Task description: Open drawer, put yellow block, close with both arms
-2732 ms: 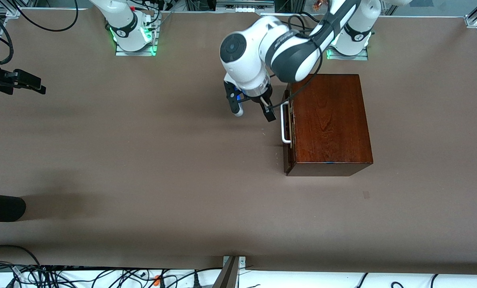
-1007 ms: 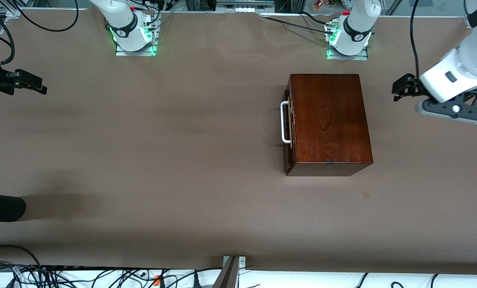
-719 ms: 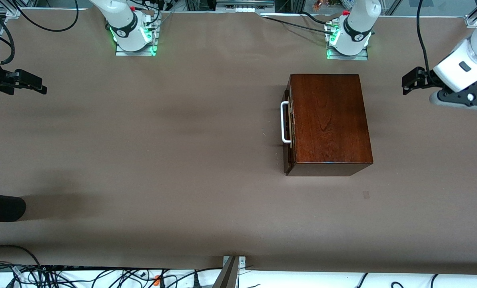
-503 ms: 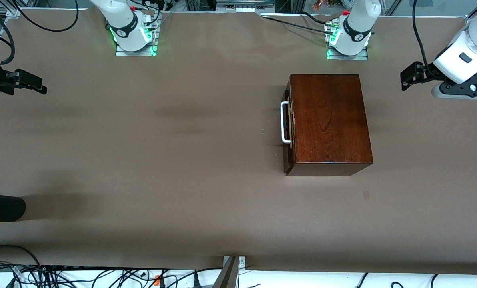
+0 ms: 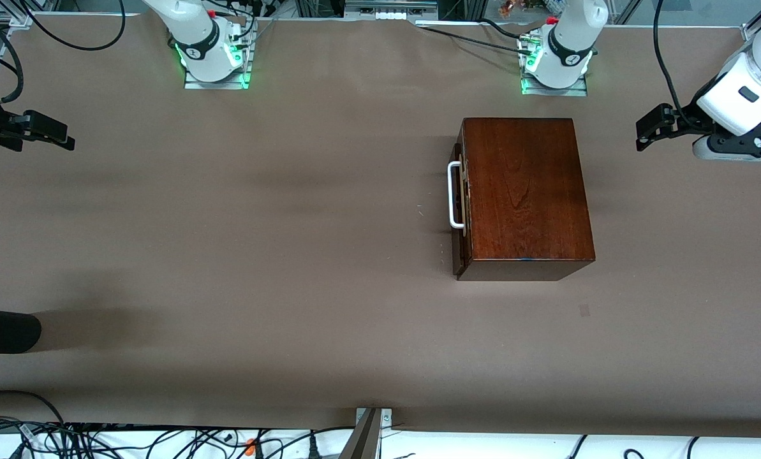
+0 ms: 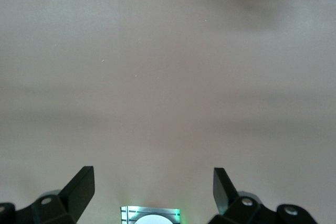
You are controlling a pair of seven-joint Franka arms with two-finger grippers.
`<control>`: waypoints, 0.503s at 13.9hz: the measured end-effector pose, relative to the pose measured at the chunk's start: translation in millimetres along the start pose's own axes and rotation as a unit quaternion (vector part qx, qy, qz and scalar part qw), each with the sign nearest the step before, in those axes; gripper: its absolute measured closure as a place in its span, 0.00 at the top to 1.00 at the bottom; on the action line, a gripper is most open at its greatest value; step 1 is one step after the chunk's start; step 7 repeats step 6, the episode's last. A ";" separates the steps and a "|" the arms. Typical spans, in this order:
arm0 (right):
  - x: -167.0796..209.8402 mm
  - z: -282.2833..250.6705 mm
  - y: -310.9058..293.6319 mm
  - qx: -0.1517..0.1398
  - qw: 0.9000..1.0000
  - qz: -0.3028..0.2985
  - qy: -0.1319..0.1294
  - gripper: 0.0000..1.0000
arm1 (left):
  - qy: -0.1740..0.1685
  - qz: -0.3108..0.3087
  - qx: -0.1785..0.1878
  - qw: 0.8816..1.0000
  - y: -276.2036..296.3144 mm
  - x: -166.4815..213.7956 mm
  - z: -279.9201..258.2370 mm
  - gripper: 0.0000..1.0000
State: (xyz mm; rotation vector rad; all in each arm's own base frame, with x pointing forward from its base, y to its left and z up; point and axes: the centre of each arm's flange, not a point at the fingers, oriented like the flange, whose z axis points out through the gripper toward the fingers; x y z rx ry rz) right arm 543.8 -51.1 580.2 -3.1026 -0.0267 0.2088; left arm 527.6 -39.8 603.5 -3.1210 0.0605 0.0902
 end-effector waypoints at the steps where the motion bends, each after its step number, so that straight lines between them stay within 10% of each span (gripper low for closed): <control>1: 0.0 0.0 0.1 0.000 1.000 0.000 0.000 1.00 | 0.001 -0.001 0.000 1.000 -1.1 -1.7 -0.7 1.00; 7: 0.0 0.0 0.1 0.000 1.000 0.000 0.000 1.00 | 0.003 -0.008 0.000 1.000 -1.0 -3.9 -3.0 1.00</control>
